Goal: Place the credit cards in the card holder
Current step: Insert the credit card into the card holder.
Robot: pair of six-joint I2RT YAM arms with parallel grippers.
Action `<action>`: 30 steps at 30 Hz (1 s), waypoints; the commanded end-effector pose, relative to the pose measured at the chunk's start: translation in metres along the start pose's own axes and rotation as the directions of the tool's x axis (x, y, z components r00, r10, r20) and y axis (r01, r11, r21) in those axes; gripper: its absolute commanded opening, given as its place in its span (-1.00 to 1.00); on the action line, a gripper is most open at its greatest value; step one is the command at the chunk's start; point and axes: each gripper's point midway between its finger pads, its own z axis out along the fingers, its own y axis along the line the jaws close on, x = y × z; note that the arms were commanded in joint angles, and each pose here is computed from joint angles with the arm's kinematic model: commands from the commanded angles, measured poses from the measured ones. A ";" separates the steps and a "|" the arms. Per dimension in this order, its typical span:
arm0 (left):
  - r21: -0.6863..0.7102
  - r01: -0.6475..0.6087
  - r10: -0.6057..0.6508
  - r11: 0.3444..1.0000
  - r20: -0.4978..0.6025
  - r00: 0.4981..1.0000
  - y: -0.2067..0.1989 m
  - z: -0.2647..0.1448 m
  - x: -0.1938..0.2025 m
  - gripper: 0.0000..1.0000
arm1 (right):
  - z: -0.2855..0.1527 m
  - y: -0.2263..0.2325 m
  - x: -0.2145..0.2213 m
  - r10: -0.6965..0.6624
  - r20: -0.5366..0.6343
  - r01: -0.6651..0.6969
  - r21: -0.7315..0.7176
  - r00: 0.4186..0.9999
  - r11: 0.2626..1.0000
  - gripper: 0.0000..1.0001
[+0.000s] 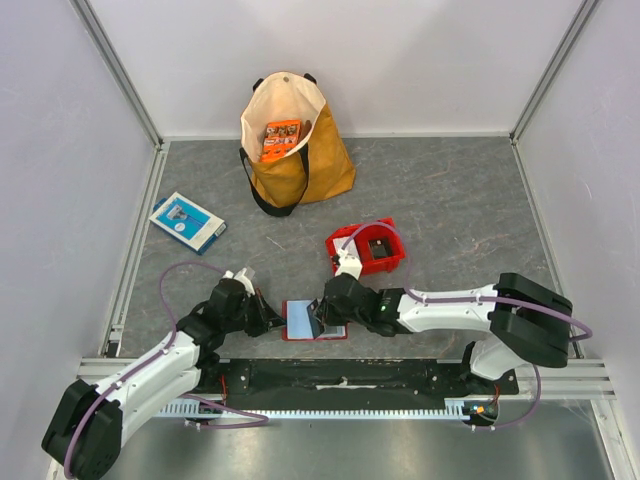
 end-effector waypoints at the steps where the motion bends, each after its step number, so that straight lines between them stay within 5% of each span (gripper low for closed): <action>1: 0.001 0.002 -0.002 1.000 -0.002 1.000 0.001 0.000 0.002 -0.96 | -0.002 0.000 -0.013 0.092 0.083 -0.089 -0.043 0.992 0.995 -1.00; 15: 0.007 0.009 -0.009 1.000 0.000 1.000 -0.001 0.000 0.001 -0.96 | 0.008 -0.030 -0.005 0.269 0.147 -0.260 -0.074 0.952 0.963 -1.00; 30: 0.006 0.012 -0.012 1.000 -0.001 1.000 0.001 0.001 0.002 -0.96 | 0.029 -0.033 0.018 0.292 0.071 -0.285 -0.093 0.954 0.954 -1.00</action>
